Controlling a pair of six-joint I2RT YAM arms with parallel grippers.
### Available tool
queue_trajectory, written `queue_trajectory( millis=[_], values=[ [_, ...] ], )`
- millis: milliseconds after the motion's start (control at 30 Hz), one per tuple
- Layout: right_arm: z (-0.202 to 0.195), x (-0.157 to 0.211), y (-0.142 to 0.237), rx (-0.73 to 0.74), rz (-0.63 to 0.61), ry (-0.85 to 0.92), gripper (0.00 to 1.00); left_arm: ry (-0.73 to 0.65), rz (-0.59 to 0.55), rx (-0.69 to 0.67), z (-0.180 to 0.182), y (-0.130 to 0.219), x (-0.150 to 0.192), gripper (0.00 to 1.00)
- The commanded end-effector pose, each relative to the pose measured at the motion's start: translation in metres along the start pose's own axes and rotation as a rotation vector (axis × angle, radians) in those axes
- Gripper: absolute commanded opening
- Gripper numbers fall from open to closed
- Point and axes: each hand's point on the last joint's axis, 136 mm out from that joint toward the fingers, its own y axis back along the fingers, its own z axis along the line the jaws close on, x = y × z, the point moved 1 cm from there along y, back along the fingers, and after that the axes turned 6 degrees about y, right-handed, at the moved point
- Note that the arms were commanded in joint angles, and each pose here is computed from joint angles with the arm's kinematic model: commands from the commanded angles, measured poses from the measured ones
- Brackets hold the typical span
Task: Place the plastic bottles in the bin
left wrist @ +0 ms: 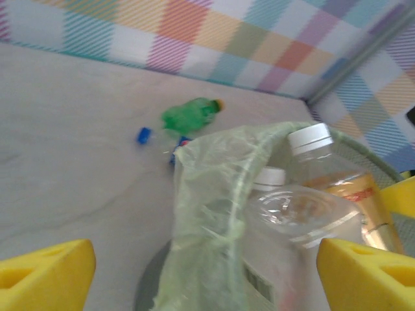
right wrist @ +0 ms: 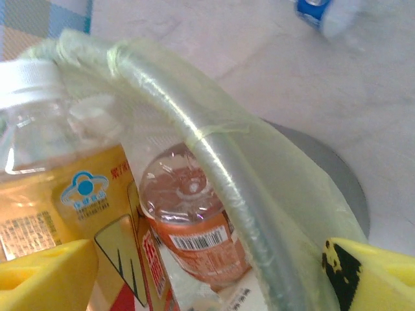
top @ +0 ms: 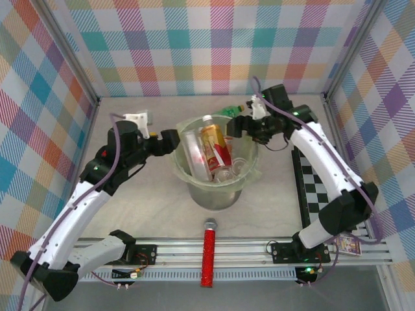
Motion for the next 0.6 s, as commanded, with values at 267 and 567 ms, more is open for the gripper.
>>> queue_trajectory(
  millis=[267, 567],
  values=[
    [0.086, -0.064, -0.051, -0.163, -0.026, 0.141, 0.9, 0.146, 0.065, -0.107, 0.062, 0.048, 0.019, 0.84],
    [0.024, -0.126, -0.002, -0.09, -0.215, -0.001, 0.97, 0.198, 0.057, -0.008, 0.044, 0.045, -0.011, 0.88]
  ],
)
